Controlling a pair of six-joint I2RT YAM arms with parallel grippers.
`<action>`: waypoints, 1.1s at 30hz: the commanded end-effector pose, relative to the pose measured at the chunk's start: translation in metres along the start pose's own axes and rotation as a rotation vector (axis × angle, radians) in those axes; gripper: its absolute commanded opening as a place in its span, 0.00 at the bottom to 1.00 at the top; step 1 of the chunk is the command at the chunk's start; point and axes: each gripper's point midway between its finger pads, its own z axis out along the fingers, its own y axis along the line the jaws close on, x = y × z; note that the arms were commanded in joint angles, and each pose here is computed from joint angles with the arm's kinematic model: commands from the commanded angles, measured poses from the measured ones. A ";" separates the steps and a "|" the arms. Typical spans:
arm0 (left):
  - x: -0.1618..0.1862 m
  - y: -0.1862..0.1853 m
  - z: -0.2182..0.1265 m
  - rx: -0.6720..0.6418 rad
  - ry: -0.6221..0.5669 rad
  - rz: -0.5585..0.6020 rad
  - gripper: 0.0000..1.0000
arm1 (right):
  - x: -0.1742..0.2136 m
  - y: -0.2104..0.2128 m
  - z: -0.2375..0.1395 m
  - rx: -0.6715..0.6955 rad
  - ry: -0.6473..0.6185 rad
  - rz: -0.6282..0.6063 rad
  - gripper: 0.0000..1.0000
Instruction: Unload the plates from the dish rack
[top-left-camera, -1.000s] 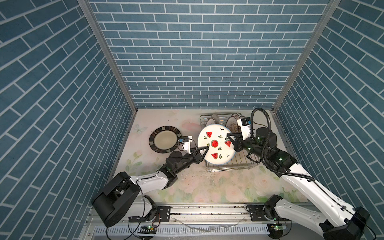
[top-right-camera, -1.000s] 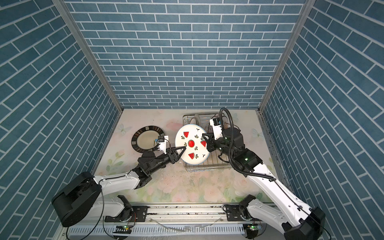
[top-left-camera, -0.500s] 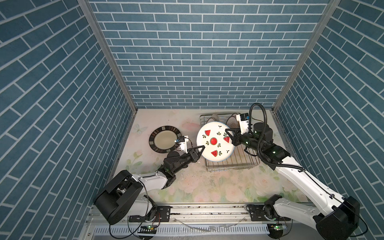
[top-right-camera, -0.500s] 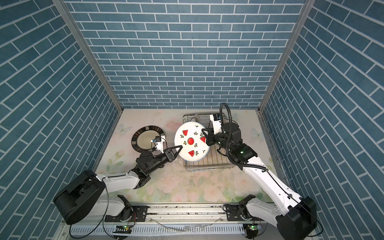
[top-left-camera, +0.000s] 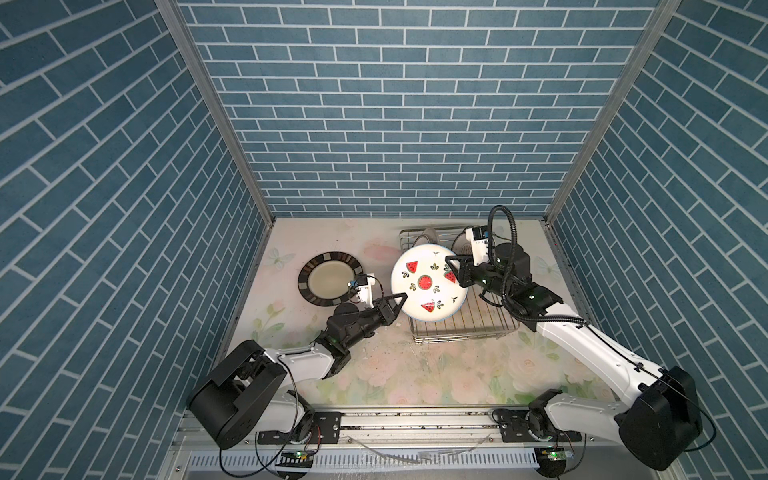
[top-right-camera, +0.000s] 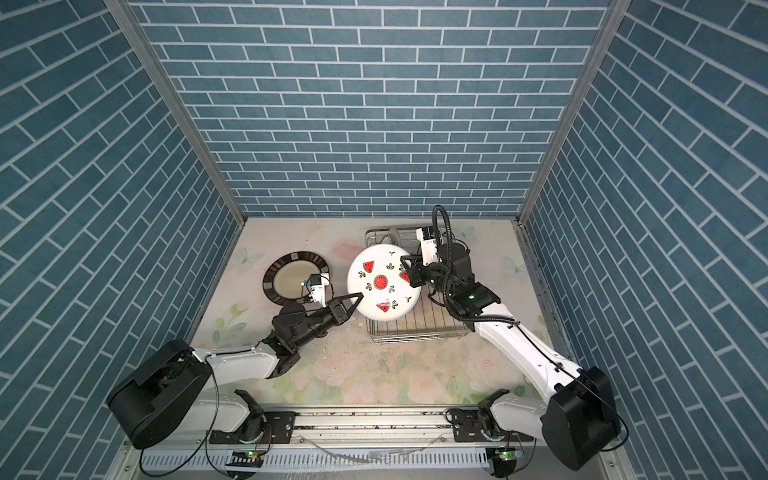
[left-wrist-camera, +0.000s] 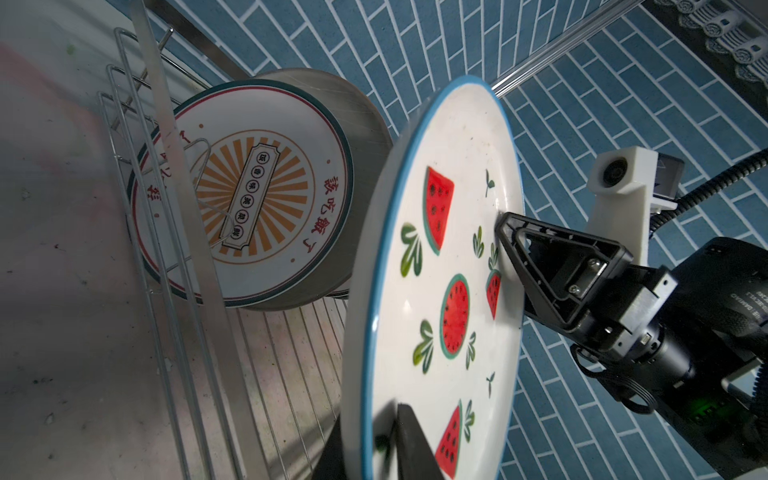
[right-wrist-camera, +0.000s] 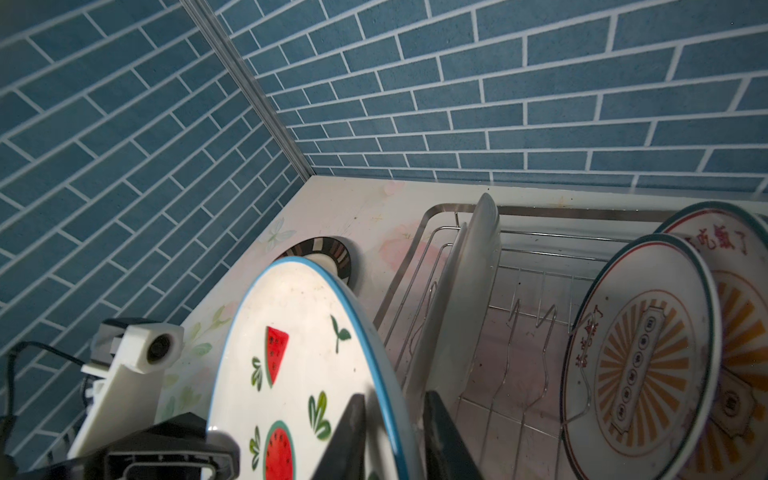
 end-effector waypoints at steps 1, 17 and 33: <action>-0.004 -0.017 0.003 0.061 -0.008 0.026 0.00 | 0.005 0.025 0.005 -0.122 0.007 0.015 0.35; -0.006 -0.014 -0.002 0.076 -0.004 -0.072 0.00 | 0.017 0.016 0.005 -0.092 0.010 0.015 0.60; -0.014 -0.015 -0.015 0.088 -0.037 -0.103 0.00 | 0.012 -0.001 -0.003 0.039 0.000 0.016 0.99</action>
